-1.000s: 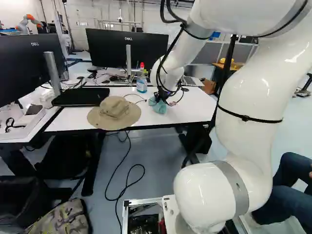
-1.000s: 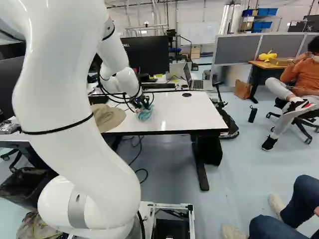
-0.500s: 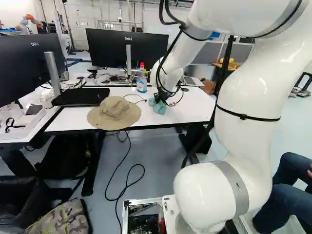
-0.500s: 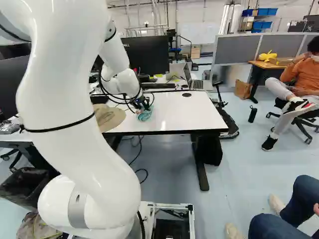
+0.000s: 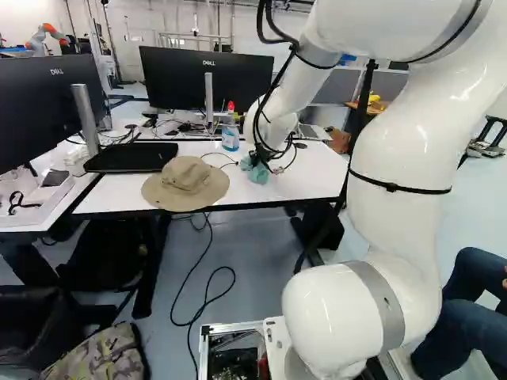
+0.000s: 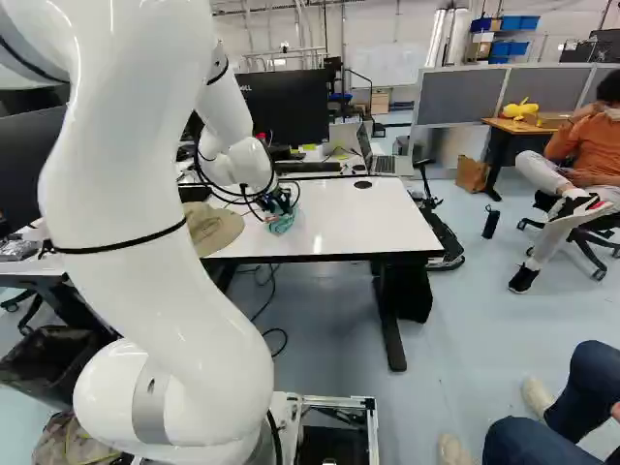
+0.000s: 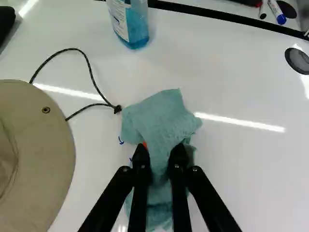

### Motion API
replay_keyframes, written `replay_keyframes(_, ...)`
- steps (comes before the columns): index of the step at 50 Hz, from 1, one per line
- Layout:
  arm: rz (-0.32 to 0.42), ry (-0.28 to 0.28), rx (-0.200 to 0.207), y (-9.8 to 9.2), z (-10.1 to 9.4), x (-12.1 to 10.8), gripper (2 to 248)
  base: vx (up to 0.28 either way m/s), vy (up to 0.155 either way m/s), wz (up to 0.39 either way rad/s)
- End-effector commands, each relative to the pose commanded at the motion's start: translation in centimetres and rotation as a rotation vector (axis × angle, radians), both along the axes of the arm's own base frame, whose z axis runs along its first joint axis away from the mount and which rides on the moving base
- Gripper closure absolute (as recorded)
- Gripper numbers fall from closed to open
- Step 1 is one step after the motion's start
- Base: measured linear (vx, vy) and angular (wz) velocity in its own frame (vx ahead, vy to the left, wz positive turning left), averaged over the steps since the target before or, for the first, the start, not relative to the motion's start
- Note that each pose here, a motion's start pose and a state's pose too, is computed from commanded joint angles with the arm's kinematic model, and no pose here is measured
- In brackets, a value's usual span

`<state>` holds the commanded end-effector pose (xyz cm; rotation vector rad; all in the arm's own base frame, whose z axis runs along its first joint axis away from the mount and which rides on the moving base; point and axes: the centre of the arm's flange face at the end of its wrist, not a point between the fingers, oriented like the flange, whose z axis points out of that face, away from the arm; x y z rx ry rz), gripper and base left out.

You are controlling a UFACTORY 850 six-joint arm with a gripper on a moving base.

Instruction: Clean the table with the green towel

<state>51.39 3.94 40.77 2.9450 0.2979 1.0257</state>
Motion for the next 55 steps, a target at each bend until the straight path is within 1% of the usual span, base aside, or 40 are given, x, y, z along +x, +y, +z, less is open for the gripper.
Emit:
replay_keyframes(9,0.002,-0.015,0.003,0.04,-0.13,0.15,200,0.0,0.0,0.0)
replay_keyframes(21,0.001,-0.015,0.003,0.04,-0.13,0.15,200,0.0,0.0,0.0)
replay_keyframes(33,-0.001,0.026,-0.004,-0.03,-0.36,-0.14,200,0.0,0.0,0.0)
replay_keyframes(41,-0.002,0.036,-0.006,-0.05,-0.42,-0.22,200,0.0,0.0,0.0)
replay_keyframes(47,-0.004,0.056,-0.009,-0.08,-0.52,-0.36,200,0.0,0.0,0.0)
replay_keyframes(55,-0.024,0.061,0.004,-0.09,-0.54,-0.39,200,0.0,0.0,0.0)
